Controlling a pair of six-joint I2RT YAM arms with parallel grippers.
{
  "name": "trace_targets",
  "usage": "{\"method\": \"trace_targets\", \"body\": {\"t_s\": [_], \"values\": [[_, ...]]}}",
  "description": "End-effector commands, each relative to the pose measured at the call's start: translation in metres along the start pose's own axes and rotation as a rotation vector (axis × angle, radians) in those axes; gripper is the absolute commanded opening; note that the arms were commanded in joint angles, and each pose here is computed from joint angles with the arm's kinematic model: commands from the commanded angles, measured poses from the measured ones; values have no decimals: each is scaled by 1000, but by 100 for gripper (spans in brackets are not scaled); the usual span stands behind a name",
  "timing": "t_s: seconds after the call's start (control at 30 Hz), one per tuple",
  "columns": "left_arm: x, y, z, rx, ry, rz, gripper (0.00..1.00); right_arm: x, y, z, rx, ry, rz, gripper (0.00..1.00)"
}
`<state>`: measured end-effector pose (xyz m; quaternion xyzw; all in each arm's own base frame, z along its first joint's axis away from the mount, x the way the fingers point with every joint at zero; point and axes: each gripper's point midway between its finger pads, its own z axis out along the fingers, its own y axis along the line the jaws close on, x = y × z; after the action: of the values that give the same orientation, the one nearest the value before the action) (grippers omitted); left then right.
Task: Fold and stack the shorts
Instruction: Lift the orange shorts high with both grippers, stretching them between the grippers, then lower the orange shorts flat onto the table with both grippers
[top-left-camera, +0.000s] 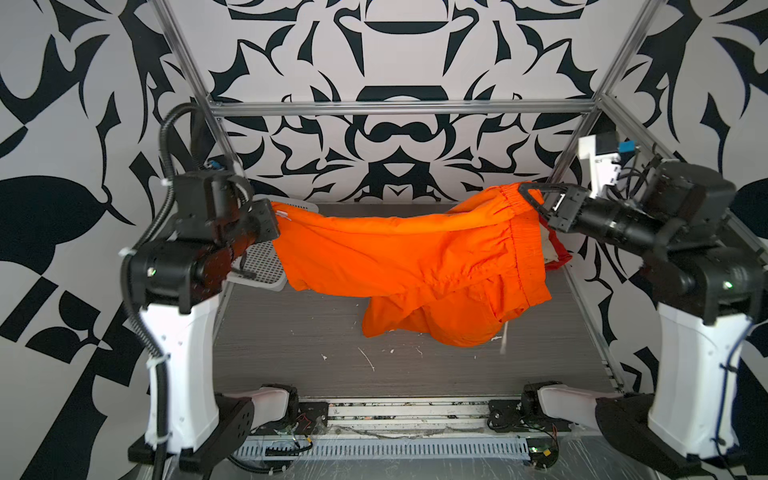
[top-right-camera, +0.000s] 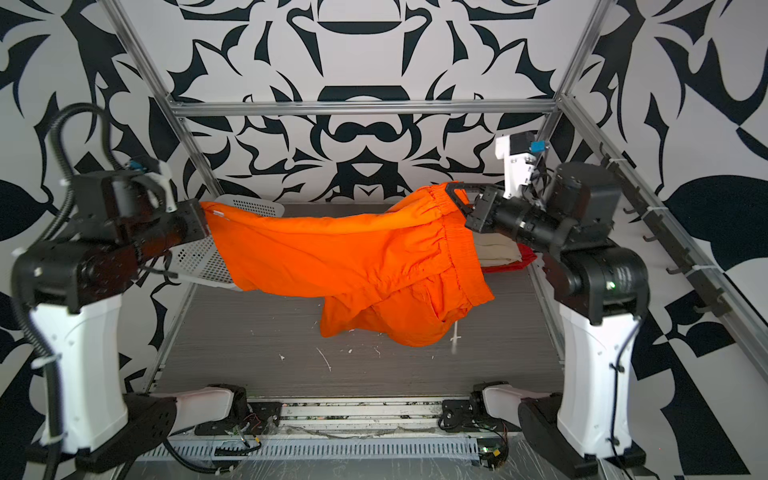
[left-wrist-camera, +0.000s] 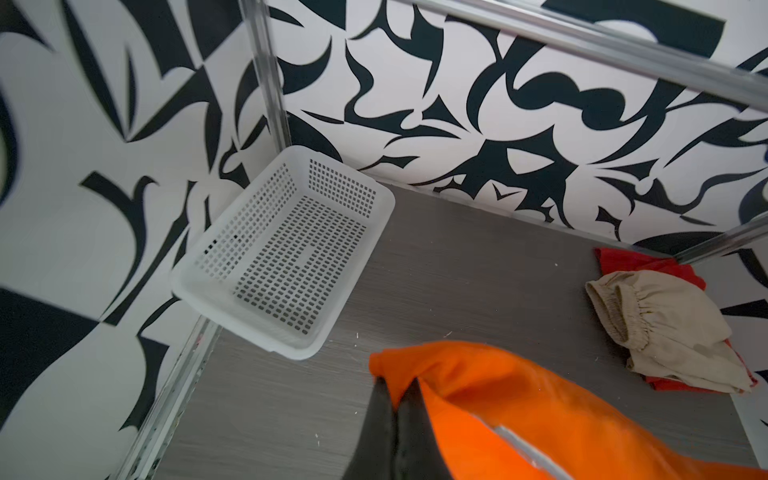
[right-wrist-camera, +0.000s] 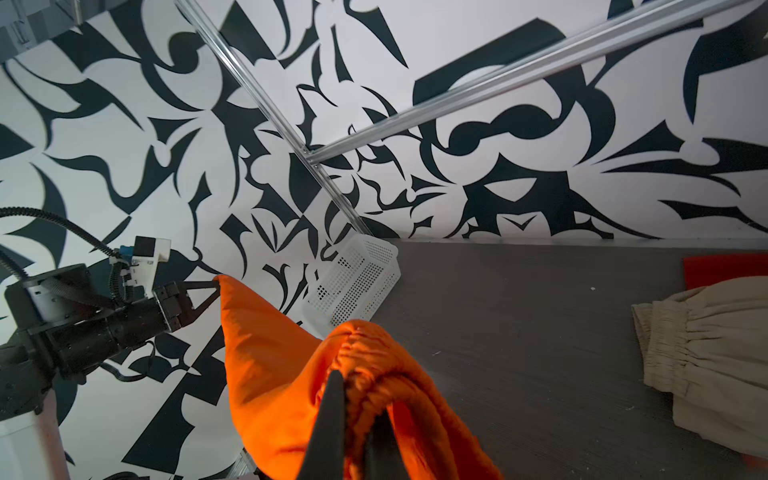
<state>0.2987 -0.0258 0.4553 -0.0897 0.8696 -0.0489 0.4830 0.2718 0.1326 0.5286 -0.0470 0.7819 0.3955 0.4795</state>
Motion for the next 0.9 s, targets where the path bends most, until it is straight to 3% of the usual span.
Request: {"method": "trace_targets", "body": {"t_s": [0.0,0.2,0.3,0.4,0.53,0.63,0.87], "values": [[-22,-19,41,49,-6,30,0,-26,-35,53,27,-3,-14,0],[-101,-23,73,131,-155,-29,0,-72,-67,122,19,-33,-51,0],[-132,-24,57,177,-267,-43,0,-93,-44,119,-63,-77,-95,0],[-137,-26,30,206,-344,-36,0,-95,-33,107,-77,-92,-131,0],[-86,-18,22,220,-327,-30,0,-52,-53,116,-73,21,-69,0],[-5,5,48,143,-155,-38,0,5,-85,119,-36,87,-8,0],[206,47,115,15,336,-202,0,185,-185,122,155,442,242,0]]}}
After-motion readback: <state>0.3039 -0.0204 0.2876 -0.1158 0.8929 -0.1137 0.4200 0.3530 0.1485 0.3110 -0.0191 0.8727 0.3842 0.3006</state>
